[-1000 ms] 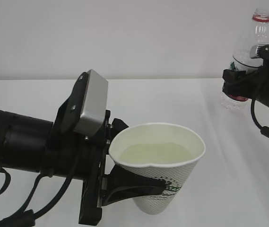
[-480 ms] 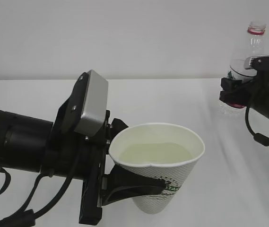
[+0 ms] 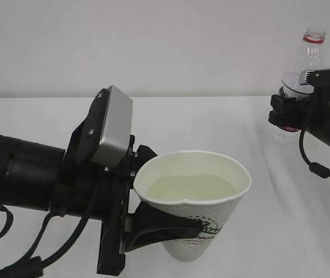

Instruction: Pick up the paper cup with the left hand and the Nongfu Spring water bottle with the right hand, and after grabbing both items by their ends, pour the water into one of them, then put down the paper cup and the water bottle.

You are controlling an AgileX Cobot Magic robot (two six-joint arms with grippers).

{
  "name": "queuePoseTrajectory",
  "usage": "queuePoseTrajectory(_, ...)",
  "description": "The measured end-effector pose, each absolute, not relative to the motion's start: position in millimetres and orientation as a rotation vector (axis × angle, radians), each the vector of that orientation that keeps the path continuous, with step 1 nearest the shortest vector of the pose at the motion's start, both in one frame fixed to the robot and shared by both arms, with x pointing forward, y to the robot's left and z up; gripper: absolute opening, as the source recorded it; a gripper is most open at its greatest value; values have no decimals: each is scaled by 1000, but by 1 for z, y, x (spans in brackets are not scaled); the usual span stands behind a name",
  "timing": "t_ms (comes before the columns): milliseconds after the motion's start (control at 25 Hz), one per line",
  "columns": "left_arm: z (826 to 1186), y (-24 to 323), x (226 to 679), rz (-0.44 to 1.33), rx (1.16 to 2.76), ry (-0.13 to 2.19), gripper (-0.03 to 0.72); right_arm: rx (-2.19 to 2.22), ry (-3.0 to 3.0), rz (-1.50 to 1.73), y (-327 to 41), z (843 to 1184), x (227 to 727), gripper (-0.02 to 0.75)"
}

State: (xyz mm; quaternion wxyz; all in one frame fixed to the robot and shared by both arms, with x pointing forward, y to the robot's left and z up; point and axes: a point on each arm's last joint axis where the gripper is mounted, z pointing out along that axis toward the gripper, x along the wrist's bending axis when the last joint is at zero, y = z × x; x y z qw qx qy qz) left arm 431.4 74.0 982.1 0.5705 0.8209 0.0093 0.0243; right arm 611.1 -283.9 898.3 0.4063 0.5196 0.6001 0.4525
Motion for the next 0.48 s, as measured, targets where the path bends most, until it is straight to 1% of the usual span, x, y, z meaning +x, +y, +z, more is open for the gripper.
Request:
queuePoseTrajectory(280, 982, 74, 432, 57, 1925, 24, 426, 1311, 1514, 1141, -284, 898, 611, 421)
queuePoseTrajectory(480, 984, 73, 434, 62, 1896, 77, 426, 1309, 1515, 1142, -284, 898, 611, 421)
